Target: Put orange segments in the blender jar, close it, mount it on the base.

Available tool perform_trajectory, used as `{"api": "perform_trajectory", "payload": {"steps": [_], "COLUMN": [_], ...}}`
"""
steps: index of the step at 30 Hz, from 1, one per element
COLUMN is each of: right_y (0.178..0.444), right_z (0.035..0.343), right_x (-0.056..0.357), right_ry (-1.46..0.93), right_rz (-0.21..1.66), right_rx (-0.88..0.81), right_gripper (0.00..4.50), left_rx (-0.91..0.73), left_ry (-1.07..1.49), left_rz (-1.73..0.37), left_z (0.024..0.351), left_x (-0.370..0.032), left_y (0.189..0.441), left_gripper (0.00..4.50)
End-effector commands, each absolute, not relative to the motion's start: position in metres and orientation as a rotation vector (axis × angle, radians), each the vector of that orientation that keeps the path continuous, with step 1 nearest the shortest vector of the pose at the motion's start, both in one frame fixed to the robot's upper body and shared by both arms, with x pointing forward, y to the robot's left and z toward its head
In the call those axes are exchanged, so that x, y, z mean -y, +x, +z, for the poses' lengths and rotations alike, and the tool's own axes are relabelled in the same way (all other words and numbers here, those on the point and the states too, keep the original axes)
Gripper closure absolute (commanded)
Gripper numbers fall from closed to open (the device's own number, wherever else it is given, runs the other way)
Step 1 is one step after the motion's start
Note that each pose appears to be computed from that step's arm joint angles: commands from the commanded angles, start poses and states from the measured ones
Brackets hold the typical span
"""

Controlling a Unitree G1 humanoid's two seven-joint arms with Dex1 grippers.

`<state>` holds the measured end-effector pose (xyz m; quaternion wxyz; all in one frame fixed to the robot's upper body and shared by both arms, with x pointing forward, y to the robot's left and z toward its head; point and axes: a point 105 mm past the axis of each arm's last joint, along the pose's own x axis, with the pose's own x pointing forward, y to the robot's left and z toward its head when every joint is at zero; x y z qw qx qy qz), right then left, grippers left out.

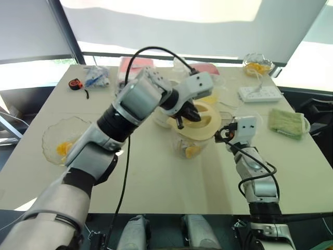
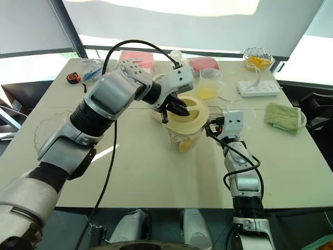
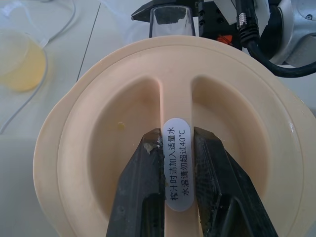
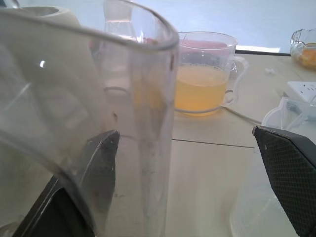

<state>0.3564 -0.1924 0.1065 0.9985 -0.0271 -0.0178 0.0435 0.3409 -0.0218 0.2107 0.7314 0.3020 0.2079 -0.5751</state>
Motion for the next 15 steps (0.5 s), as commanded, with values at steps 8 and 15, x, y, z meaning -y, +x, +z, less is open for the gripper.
{"api": "perform_trajectory", "payload": {"steps": [8,15], "right_y": [0.3575,0.3585], "right_z": [0.124,0.1236], "right_x": [0.1944,0.1927], "right_ry": [-0.038,-0.036], "right_rz": [0.086,0.09], "right_rx": [0.095,0.092], "right_gripper": [0.0,0.0], "left_rx": [-0.646,-0.626], "left_ry": [0.679,0.69], "left_rz": [-1.208,-1.22], "left_z": [0.1545,0.1559], "left_x": [0.006,0.0064], "left_y": [0.3438,0.3442], "left_gripper": [4.26,4.26]}}
